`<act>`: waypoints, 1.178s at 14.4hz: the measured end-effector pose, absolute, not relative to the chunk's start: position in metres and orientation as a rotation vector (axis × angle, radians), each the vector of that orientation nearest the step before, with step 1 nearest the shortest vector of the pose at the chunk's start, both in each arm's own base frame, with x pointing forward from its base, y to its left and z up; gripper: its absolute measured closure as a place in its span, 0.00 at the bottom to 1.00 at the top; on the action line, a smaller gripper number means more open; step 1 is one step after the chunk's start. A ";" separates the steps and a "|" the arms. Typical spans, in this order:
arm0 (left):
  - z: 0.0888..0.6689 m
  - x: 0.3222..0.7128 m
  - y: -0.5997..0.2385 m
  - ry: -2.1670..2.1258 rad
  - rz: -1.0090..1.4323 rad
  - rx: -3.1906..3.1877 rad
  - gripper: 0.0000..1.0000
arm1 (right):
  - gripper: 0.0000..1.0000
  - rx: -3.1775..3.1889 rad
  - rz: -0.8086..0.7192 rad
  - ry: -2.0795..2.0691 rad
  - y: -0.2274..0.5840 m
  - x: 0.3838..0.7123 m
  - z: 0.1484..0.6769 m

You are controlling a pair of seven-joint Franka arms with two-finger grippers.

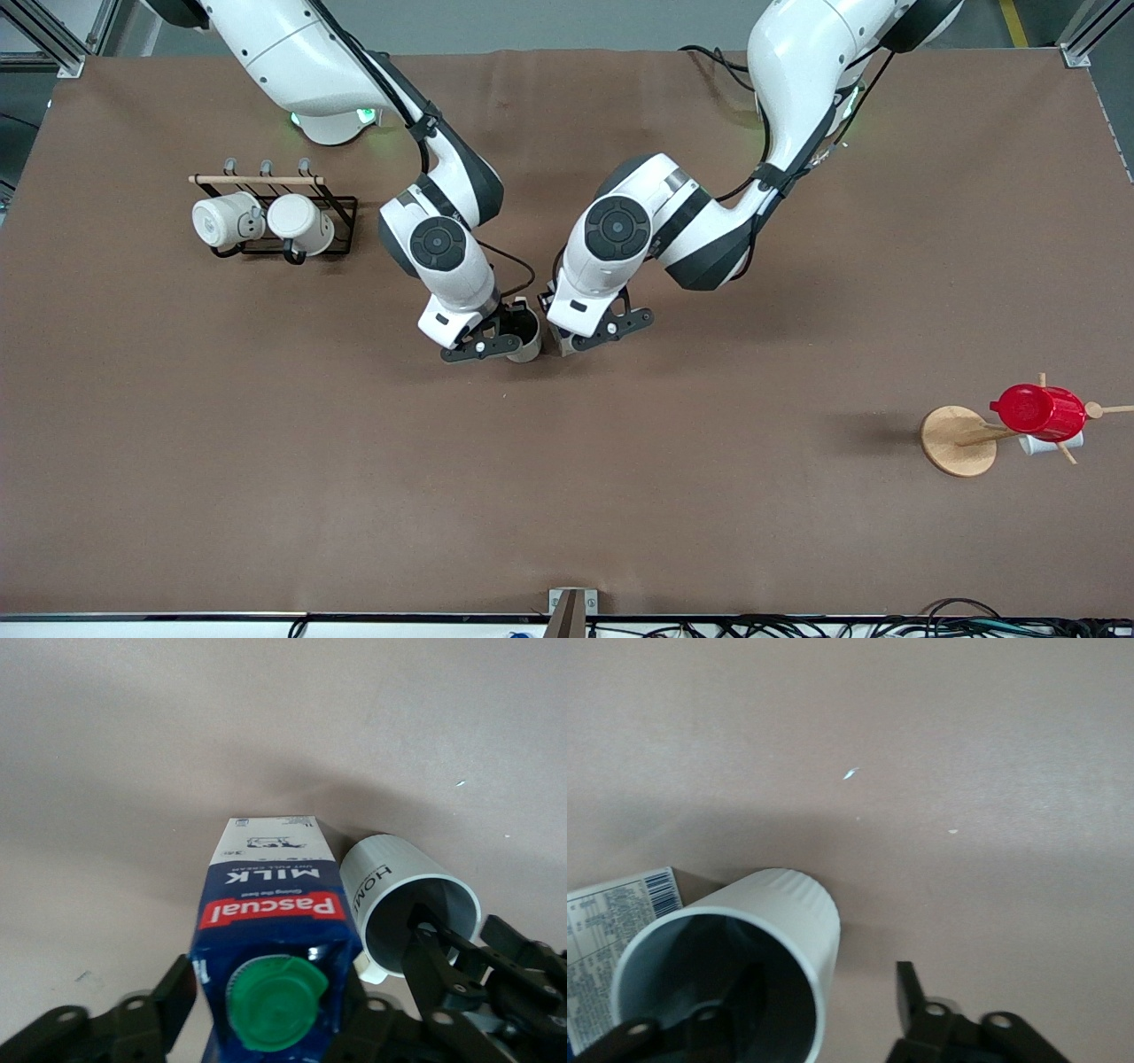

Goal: Place cup and milk on table

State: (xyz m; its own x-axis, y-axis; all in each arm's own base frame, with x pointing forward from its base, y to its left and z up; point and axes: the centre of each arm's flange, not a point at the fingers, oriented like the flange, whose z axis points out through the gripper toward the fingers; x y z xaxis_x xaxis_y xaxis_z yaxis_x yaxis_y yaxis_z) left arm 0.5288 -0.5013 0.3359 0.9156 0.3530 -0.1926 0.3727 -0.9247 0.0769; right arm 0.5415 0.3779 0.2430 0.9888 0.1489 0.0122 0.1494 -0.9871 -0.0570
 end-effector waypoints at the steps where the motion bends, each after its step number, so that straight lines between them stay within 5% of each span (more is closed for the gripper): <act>1: 0.339 0.531 -0.501 0.566 -0.259 2.959 0.15 | 0.19 -3.079 -0.010 -0.218 0.373 0.545 0.243; 4: 0.377 0.554 -0.483 0.603 -0.171 2.914 0.00 | 0.00 -3.094 -0.007 -0.155 0.350 0.563 0.265; 11: 0.538 0.614 -0.290 0.404 0.146 3.128 0.00 | 0.00 -3.130 -0.138 0.146 0.225 0.596 0.445; 17: 0.639 0.594 -0.127 0.037 0.169 3.215 0.00 | 0.00 -3.114 -0.312 0.511 0.037 0.588 0.566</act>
State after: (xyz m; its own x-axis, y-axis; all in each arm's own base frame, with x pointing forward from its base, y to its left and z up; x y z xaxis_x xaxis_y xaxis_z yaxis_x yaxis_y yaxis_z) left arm 0.5937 -0.1274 0.6391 0.9942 0.0189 0.1057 0.0270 -0.9967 -0.0763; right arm 0.5877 0.0366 0.5657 0.9288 -0.3136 0.1977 -0.3194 -0.9476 -0.0026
